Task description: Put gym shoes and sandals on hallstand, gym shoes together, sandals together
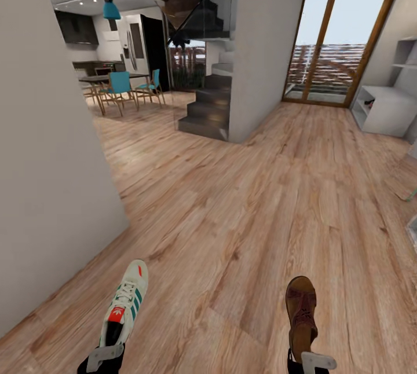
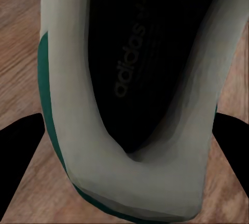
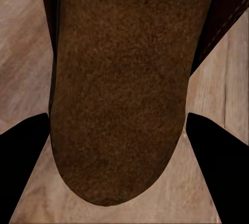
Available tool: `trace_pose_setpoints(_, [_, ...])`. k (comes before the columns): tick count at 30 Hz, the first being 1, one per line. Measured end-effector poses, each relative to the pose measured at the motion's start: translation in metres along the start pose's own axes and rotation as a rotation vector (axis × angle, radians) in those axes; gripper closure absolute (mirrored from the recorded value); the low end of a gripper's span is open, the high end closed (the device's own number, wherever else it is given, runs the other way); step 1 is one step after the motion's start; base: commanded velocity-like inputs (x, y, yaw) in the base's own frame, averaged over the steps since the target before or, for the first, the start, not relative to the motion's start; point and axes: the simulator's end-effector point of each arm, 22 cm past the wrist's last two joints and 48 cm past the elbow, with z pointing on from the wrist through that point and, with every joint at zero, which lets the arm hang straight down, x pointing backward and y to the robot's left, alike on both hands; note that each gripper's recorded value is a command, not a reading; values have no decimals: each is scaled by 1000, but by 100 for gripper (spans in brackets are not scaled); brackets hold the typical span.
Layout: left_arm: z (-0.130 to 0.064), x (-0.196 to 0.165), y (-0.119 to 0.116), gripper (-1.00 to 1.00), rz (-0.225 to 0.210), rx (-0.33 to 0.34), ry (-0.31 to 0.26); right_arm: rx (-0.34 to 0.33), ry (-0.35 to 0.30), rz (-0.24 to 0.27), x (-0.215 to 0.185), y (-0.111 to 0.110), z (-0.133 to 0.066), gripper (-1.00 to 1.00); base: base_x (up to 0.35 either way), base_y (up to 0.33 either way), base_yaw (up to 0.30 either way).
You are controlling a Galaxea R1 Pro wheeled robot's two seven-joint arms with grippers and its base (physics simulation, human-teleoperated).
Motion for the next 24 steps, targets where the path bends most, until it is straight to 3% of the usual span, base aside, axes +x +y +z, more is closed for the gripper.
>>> trace_pose_setpoints(10, [0,0,0,100,0,-1,0,-1,0,0,0,1,0,100,303,-107,-267])
trace_pose_setpoints(24, [0,0,1,100,0,-2,-1,-1,0,0,0,1,0,100,320,-8,-267])
